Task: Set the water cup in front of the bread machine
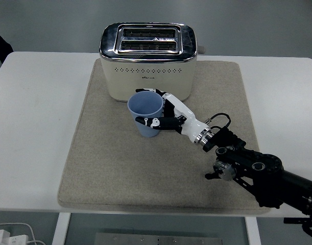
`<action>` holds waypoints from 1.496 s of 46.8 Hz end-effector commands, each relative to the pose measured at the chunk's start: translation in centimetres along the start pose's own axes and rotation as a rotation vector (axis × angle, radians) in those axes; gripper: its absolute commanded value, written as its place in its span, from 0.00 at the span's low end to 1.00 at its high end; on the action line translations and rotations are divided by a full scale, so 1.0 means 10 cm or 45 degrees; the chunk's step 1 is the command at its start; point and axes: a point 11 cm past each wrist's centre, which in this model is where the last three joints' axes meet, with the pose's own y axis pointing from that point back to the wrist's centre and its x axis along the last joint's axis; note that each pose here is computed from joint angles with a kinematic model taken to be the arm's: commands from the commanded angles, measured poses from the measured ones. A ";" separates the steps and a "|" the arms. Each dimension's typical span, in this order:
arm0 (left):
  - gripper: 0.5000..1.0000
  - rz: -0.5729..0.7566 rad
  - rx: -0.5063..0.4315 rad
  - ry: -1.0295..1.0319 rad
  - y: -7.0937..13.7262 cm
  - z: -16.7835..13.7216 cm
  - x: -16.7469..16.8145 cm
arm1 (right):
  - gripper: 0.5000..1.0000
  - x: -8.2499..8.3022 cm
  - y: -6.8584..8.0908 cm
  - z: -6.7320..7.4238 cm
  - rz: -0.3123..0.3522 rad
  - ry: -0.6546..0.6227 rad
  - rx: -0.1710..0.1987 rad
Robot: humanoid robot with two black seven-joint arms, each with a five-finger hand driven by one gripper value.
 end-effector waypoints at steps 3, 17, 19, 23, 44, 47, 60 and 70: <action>1.00 0.000 0.000 0.000 0.00 0.00 0.00 | 0.25 0.03 0.01 0.01 0.009 0.006 -0.006; 1.00 0.000 -0.002 0.000 0.00 0.00 0.00 | 0.75 0.03 0.01 0.02 0.012 0.003 -0.007; 1.00 0.000 0.000 0.000 0.00 0.00 0.00 | 0.79 0.02 0.01 0.02 0.010 0.002 -0.006; 1.00 0.000 0.000 0.000 0.00 0.00 0.00 | 0.83 0.02 0.02 0.03 0.011 0.000 -0.008; 1.00 0.002 0.000 0.000 0.00 0.00 0.01 | 0.85 0.00 0.03 0.04 0.005 -0.012 -0.009; 1.00 0.002 0.000 0.000 0.00 0.00 0.01 | 0.86 0.02 0.05 0.04 0.003 -0.015 -0.011; 1.00 0.002 0.000 0.000 0.00 0.00 0.01 | 0.86 0.06 0.07 0.03 0.003 -0.012 -0.013; 1.00 0.002 0.001 -0.002 0.00 0.00 0.01 | 0.86 0.11 0.10 0.03 0.003 -0.008 -0.018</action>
